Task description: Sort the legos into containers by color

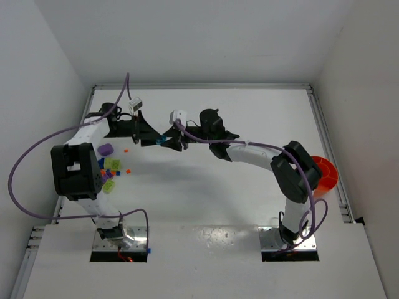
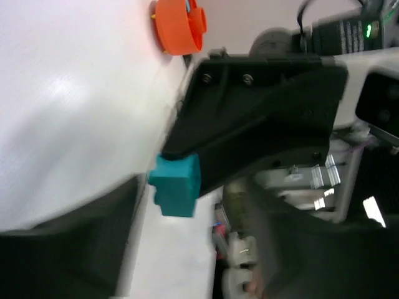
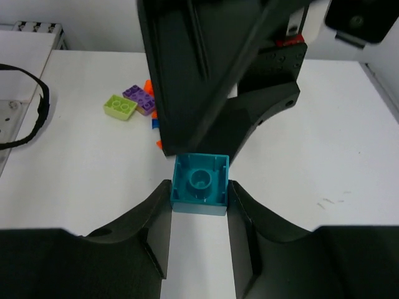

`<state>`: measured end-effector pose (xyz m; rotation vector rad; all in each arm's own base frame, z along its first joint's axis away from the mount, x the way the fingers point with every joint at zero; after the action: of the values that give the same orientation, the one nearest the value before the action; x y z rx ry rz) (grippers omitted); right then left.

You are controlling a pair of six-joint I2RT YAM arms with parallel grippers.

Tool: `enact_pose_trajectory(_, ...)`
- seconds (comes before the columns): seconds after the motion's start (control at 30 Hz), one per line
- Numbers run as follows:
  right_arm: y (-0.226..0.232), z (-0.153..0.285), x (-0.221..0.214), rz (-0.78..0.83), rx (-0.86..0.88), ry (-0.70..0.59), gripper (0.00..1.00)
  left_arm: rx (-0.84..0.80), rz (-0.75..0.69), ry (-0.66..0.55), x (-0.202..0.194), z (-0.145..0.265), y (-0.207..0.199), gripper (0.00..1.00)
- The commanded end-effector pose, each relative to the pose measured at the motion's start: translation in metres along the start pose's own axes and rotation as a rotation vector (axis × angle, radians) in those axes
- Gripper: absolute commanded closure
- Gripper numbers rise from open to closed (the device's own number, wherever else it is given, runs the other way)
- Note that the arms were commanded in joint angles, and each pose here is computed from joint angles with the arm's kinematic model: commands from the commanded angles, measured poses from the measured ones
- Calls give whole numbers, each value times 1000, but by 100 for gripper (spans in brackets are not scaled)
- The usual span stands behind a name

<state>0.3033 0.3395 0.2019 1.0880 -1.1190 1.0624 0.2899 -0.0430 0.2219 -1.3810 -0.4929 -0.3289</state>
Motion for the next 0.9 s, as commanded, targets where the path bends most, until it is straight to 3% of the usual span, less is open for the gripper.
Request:
enact_pose_trajectory(0.0, -4, 10, 24, 42, -5, -11, 82, -169, -183, -45, 0, -1, -36, 12)
enact_pose_trajectory(0.03, -3, 13, 27, 39, -16, 9, 84, -149, -178, -51, -4, 2, -41, 1)
enact_pose_trajectory(0.1, -5, 30, 19, -11, -46, 125, 85, -109, -300, -72, -1, 9, -42, 0)
enact_pose_trajectory(0.17, 1, 47, 28, -21, -83, 188, 87, -71, -330, -75, -1, 15, -49, 0)
enact_pose_trajectory(0.3, 7, 112, 27, -91, -219, 442, 91, -5, -462, -95, 8, 31, -48, 0)
enact_pose_trajectory(0.53, 17, 220, 50, -114, -489, 791, 95, 30, -644, -35, 10, 27, -44, 0)
enact_pose_trajectory(0.6, 18, 247, 61, -126, -562, 895, 95, 61, -697, 33, 12, 21, -39, 0)
enact_pose_trajectory(0.63, 15, 253, 67, -130, -590, 928, 95, 90, -642, 59, 16, 19, -40, 0)
enact_pose_trajectory(0.67, 15, 260, 70, -140, -607, 963, 96, 196, -713, 108, 27, 19, -29, 0)
enact_pose_trajectory(0.7, 18, 276, 69, -177, -622, 1054, 96, 250, -713, 147, 28, 9, -27, 0)
enact_pose_trajectory(0.73, 17, 281, 80, -182, -643, 1061, 96, 331, -706, 166, 31, 5, -30, 0)
enact_pose_trajectory(0.77, 14, 285, 80, -200, -636, 1107, 96, 504, -845, 182, 41, 5, -39, 0)
enact_pose_trajectory(0.87, 8, 304, 88, -220, -716, 1211, 96, 697, -986, 193, 35, -21, -54, 0)
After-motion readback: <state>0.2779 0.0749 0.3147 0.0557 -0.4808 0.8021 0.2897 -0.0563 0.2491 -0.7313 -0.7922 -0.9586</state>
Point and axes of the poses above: each gripper's point midway between its finger pads, its own z axis back along the fingers, its own y axis along the line the jaws close on, x = y × z, the point moved 10 cm from there along z, back along the fingers, and after that the axes turned 15 degrees about -z, right-handed, at the moved point
